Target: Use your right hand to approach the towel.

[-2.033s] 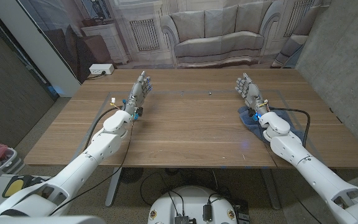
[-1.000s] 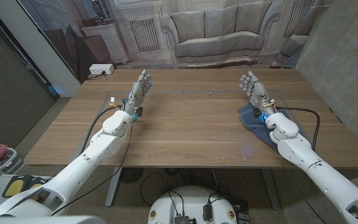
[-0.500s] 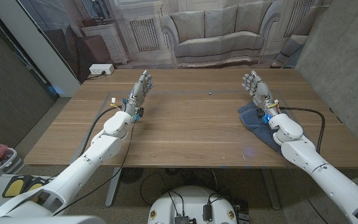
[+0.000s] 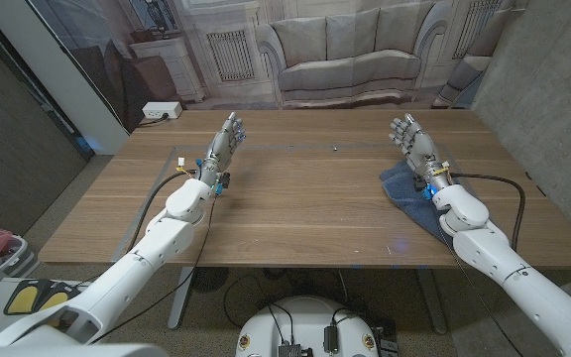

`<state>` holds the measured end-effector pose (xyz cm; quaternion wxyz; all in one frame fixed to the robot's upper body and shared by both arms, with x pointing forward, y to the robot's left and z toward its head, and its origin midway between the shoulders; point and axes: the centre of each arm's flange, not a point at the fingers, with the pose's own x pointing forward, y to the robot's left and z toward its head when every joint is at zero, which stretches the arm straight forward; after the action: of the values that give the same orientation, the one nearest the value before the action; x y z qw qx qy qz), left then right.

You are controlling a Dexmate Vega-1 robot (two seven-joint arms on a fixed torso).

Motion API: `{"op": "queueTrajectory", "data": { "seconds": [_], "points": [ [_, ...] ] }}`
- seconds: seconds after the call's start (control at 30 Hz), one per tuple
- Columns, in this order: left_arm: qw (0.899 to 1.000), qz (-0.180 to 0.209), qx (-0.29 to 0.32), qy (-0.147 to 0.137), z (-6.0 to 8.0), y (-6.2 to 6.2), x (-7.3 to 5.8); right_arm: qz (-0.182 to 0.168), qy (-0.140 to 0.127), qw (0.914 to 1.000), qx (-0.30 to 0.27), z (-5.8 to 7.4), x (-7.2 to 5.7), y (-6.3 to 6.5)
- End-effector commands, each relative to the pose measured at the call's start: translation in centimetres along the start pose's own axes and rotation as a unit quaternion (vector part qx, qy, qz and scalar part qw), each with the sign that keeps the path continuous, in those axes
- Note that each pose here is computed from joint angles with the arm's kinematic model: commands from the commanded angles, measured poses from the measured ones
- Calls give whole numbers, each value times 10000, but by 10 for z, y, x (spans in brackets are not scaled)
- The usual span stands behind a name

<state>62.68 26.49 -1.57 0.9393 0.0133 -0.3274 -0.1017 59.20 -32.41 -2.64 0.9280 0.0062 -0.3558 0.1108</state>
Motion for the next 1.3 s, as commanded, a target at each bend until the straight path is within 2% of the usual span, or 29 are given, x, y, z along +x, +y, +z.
{"op": "queueTrajectory", "data": {
  "seconds": [0.03,0.5,0.9,1.13,1.3],
  "points": [
    [9999,-67,-35,-109,-1,-8,0,-9,-50,10000,25,4,-15,-4],
    [9999,-81,69,38,1,-9,-5,-12,-76,10000,47,2,-25,-8],
    [9997,-139,139,109,7,-8,-6,-101,-175,9998,-36,8,-37,-9],
    [9996,-244,124,118,5,-10,0,-222,-243,9994,-93,12,-46,-11],
    [9996,-264,83,109,4,-13,7,-285,-301,9989,-227,21,-52,-16]
  ]
}}
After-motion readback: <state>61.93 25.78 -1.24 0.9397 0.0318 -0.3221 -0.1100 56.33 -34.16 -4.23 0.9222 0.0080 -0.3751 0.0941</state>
